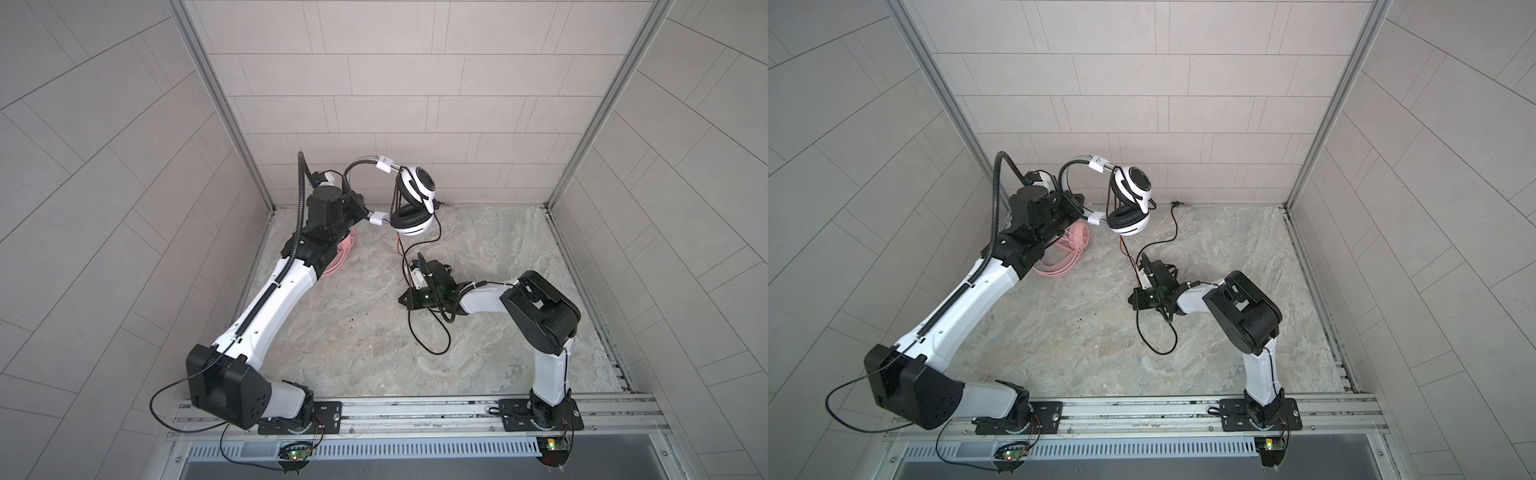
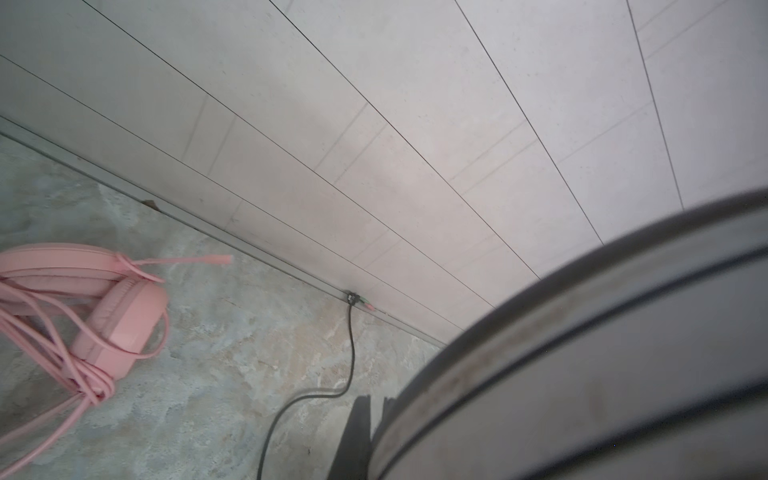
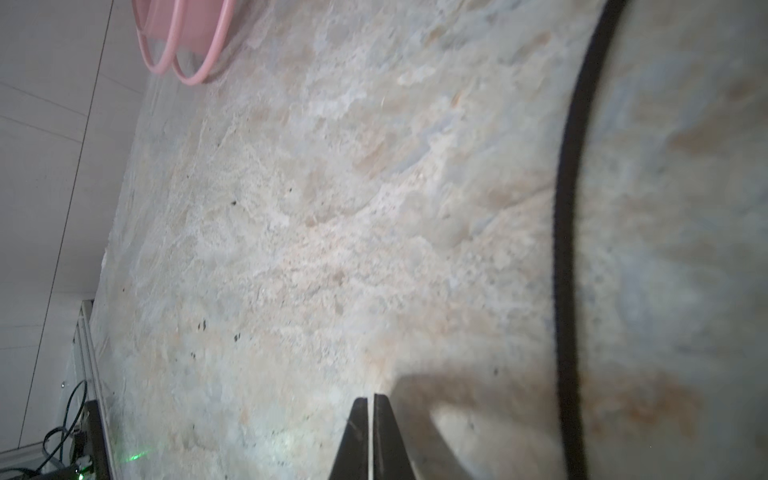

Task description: Wrap the headphones

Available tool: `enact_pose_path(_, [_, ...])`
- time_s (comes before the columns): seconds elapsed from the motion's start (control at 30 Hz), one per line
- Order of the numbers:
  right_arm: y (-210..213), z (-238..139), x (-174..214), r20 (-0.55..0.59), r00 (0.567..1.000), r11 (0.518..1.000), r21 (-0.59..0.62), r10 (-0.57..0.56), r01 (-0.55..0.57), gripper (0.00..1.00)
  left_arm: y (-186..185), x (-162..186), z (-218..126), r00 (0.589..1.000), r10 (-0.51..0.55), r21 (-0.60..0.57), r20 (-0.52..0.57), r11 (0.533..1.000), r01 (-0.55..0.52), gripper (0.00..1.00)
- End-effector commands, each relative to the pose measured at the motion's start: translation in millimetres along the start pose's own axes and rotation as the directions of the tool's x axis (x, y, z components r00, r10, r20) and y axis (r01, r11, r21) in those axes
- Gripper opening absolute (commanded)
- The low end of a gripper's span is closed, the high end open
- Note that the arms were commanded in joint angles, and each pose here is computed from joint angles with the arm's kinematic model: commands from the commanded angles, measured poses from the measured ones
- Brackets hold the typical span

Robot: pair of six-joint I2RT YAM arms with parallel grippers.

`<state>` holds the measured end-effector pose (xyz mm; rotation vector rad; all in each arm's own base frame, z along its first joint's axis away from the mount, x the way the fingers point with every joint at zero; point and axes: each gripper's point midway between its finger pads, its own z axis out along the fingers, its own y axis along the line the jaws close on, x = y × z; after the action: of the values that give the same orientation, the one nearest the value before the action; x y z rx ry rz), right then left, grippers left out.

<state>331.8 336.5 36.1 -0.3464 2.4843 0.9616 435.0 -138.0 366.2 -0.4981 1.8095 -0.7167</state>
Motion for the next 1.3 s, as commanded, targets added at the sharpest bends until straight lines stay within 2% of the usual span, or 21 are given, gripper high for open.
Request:
enact_pose_path(0.0, [14.3,-13.7,16.3,-0.033,0.996,0.994,0.056,-0.087,0.088,0.06,-12.6,-48.1,-18.2,0.976,-0.061,0.032,0.209,0.998,0.056,0.00])
enact_pose_path(0.23, [62.4,-42.6,53.4,-0.164,0.940,0.940,0.120,-0.298,0.319,0.06,6.7,-45.9,0.6,0.970,-0.066,-0.022,0.234,0.997,0.074,0.00])
enact_pose_path(0.33, [73.9,-60.0,65.2,-0.186,0.903,0.892,0.171,-0.387,0.418,0.06,11.1,-44.9,7.2,0.967,-0.089,-0.018,0.240,0.995,0.096,0.00])
enact_pose_path(0.63, [104.6,-103.9,81.0,-0.244,0.791,0.752,0.247,-0.562,0.611,0.06,24.6,-53.6,23.2,0.961,-0.062,-0.073,0.271,0.994,0.085,0.00])
enact_pose_path(0.87, [127.1,-130.2,76.4,-0.273,0.694,0.627,0.300,-0.666,0.719,0.06,36.9,-56.8,29.9,0.957,0.029,-0.147,0.287,0.989,0.014,0.00])
enact_pose_path(1.03, [146.5,-146.5,60.4,-0.235,0.675,0.611,0.293,-0.700,0.735,0.06,61.7,-44.2,34.5,0.956,0.079,-0.226,0.281,0.974,-0.014,0.00])
enact_pose_path(1.13, [162.3,-159.2,45.0,-0.169,0.651,0.593,0.290,-0.740,0.751,0.06,68.0,-34.8,38.2,0.961,0.143,-0.258,0.237,0.963,-0.079,0.00])
enact_pose_path(1.27, [179.5,-184.4,15.0,-0.069,0.633,0.577,0.344,-0.771,0.741,0.06,70.5,-25.1,37.4,0.958,0.209,-0.284,0.197,0.947,-0.148,0.00])
